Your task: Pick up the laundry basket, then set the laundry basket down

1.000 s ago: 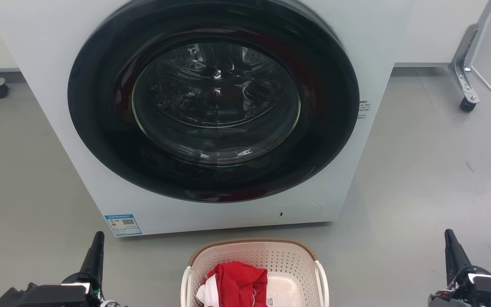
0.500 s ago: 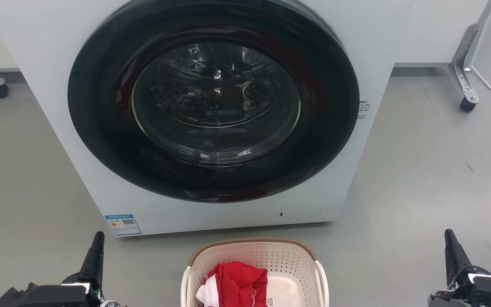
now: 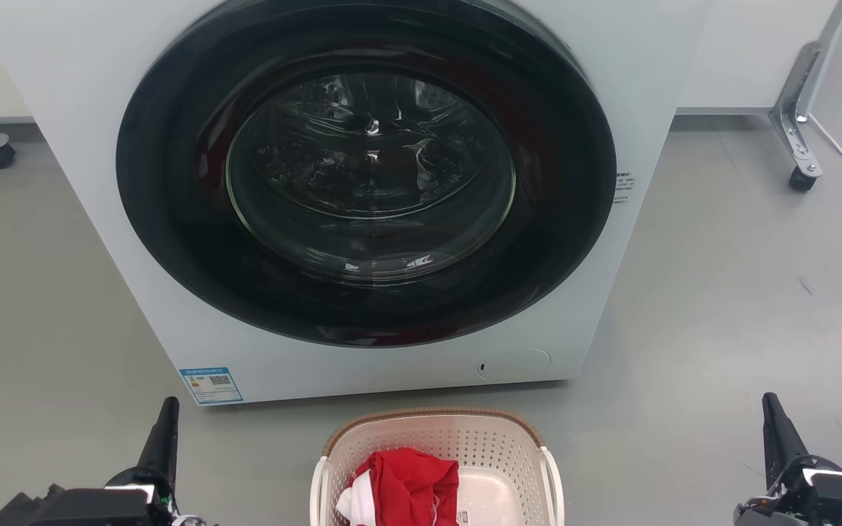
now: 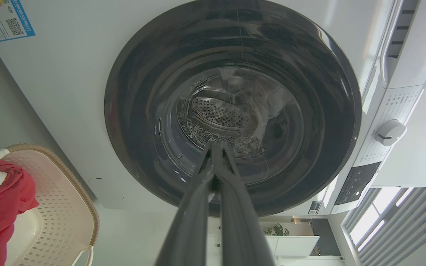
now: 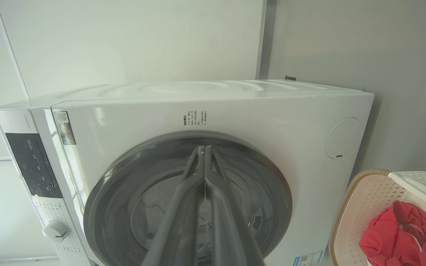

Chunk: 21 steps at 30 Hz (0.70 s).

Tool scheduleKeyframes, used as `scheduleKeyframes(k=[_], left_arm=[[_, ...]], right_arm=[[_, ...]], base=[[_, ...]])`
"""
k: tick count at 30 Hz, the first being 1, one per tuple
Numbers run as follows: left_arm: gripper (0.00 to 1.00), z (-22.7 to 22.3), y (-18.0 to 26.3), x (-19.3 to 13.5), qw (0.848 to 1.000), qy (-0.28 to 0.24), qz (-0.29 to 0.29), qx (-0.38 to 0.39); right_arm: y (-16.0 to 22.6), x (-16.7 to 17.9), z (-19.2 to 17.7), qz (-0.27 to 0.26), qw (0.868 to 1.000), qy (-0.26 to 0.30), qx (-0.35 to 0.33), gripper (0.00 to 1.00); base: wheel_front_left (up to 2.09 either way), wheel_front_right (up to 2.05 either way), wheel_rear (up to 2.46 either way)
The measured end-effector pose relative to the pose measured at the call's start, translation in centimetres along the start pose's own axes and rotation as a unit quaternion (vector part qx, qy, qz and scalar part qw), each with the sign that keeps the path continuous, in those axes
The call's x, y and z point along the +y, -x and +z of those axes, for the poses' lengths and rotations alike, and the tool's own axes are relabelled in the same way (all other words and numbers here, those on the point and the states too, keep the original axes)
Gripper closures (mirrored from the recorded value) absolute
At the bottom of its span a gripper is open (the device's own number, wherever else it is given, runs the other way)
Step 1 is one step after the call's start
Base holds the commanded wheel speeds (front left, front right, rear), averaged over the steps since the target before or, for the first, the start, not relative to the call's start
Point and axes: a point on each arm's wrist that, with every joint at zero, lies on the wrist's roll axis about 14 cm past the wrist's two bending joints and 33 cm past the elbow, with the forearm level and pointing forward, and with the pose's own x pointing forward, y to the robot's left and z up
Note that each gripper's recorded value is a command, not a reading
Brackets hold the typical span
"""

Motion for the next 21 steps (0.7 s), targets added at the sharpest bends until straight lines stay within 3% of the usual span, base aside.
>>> scheduleKeyframes(k=[21], left_arm=[[1.00, 0.00, 0.00, 0.02, 1.000, 0.000, 0.000, 0.000]], right_arm=[[0.00, 0.00, 0.00, 0.000, 1.000, 0.000, 0.000, 1.00]], base=[[0.00, 0.00, 0.00]])
